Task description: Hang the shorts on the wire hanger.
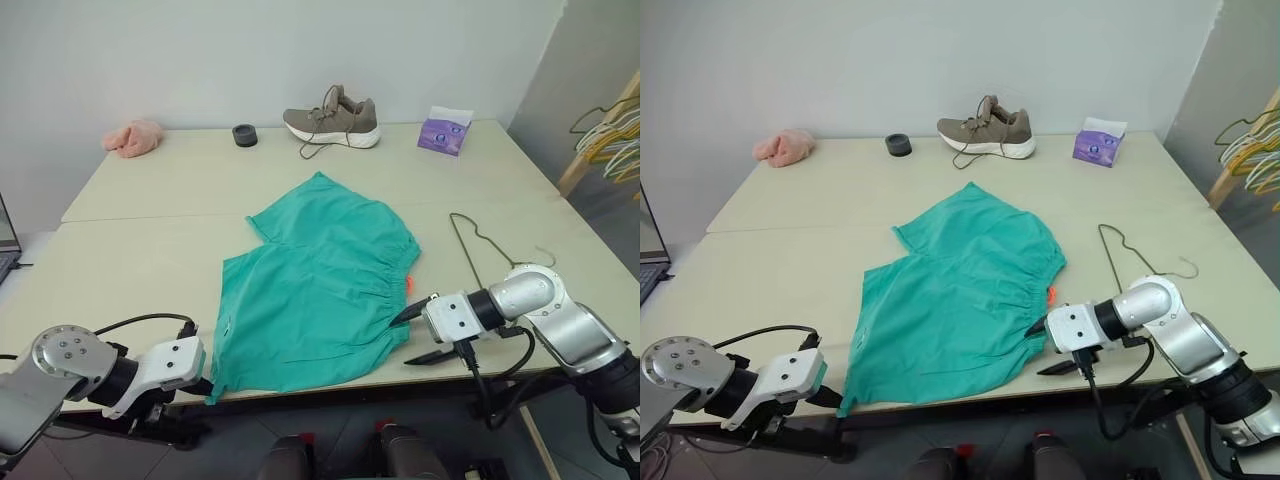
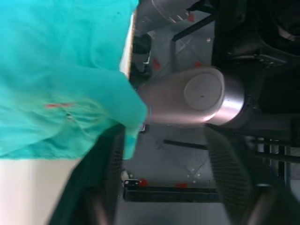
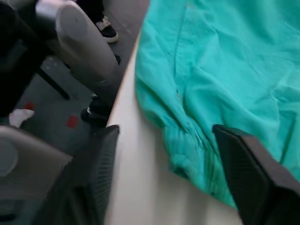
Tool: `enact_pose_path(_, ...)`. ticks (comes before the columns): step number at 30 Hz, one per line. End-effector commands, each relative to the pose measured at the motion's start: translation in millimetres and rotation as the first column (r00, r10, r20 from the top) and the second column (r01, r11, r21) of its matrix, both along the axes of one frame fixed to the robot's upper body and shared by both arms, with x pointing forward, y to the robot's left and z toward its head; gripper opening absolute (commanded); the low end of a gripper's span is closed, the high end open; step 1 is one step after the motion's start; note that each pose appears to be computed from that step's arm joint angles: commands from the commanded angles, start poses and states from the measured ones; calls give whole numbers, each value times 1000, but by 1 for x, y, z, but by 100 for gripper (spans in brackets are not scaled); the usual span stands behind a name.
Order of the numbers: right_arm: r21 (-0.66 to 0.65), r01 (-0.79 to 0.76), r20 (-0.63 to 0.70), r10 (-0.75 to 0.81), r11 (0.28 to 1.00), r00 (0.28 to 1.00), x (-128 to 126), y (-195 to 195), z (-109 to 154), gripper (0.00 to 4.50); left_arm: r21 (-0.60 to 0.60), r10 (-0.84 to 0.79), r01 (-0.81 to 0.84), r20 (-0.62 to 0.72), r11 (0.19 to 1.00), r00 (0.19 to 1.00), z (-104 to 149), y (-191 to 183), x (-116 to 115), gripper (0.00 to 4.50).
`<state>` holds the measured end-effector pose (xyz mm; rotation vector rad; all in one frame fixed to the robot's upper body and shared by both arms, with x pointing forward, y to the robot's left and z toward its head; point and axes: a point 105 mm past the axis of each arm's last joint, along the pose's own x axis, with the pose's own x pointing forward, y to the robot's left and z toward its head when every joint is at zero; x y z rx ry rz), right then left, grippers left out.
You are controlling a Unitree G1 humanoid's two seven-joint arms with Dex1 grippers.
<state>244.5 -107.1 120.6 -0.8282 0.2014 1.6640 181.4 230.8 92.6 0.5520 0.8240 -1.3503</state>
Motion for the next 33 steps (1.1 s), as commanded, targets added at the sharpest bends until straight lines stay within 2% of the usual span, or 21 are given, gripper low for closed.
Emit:
enact_pose_path(1, 193, 105, -55, -96, 976, 994, 1, 6, 42, 450, -141, 16, 1, 123, 990, 992, 35, -22, 18, 404)
enact_pose_path(3, 320, 273, -75, -262, 907, 962, 23, 2, 58, 450, -242, 57, -11, 183, 970, 981, 53, -37, 33, 404)
enact_pose_path(6, 418, 485, -73, -504, 768, 861, 58, -15, 67, 450, -360, 131, -38, 238, 932, 962, 70, -56, 51, 404)
enact_pose_path(8, 449, 629, 13, -708, 635, 706, 86, -42, 63, 450, -425, 211, -57, 325, 904, 922, 77, -71, 73, 404)
enact_pose_path(11, 479, 806, -17, -914, 348, 405, 108, -88, 52, 450, -489, 248, -32, 385, 871, 889, 82, -98, 90, 404)
enact_pose_path(13, 491, 848, -35, -968, 201, 249, 112, -111, 46, 450, -528, 244, -5, 383, 849, 891, 89, -108, 91, 404)
enact_pose_path(14, 500, 854, -45, -980, 145, 193, 112, -120, 45, 450, -545, 219, 12, 356, 838, 908, 93, -112, 87, 404)
enact_pose_path(15, 500, 859, -46, -987, 110, 153, 111, -127, 42, 450, -527, 135, 49, 305, 849, 943, 93, -111, 72, 404)
enact_pose_path(17, 499, 861, -38, -990, 99, 137, 108, -131, 39, 450, -440, -7, 102, 212, 892, 977, 85, -100, 47, 404)
enact_pose_path(20, 486, 873, -77, -993, 39, 87, 105, -140, 34, 450, -331, -15, 72, 171, 941, 985, 80, -73, 44, 404)
enact_pose_path(23, 489, 872, -70, -996, 18, 60, 107, -147, 36, 450, -248, -13, 69, 220, 966, 975, 89, -57, 48, 404)
enact_pose_path(25, 482, 875, -59, -995, 39, 77, 106, -146, 35, 450, -132, -11, 56, 321, 990, 947, 100, -40, 57, 404)
enact_pose_path(26, 479, 877, -59, -995, 45, 83, 106, -146, 35, 450, -31, -27, 43, 412, 999, 911, 105, -29, 66, 404)
enact_pose_path(27, 479, 877, -55, -995, 48, 84, 106, -146, 34, 450, -46, 17, 8, 514, 999, 857, 121, -29, 79, 404)
enact_pose_path(28, 484, 874, -52, -996, 43, 78, 107, -146, 35, 450, -130, 86, -11, 581, 991, 809, 140, -34, 89, 404)
enact_pose_path(30, 491, 870, -45, -997, 38, 68, 109, -147, 35, 450, -263, 171, -5, 612, 965, 772, 162, -44, 97, 404)
enact_pose_path(31, 489, 872, -42, -997, 30, 58, 110, -148, 34, 450, -345, 223, -6, 593, 939, 774, 167, -49, 99, 404)
enact_pose_path(33, 468, 884, -36, -999, 3, 22, 111, -153, 26, 450, -381, 231, -7, 545, 925, 806, 154, -53, 98, 404)
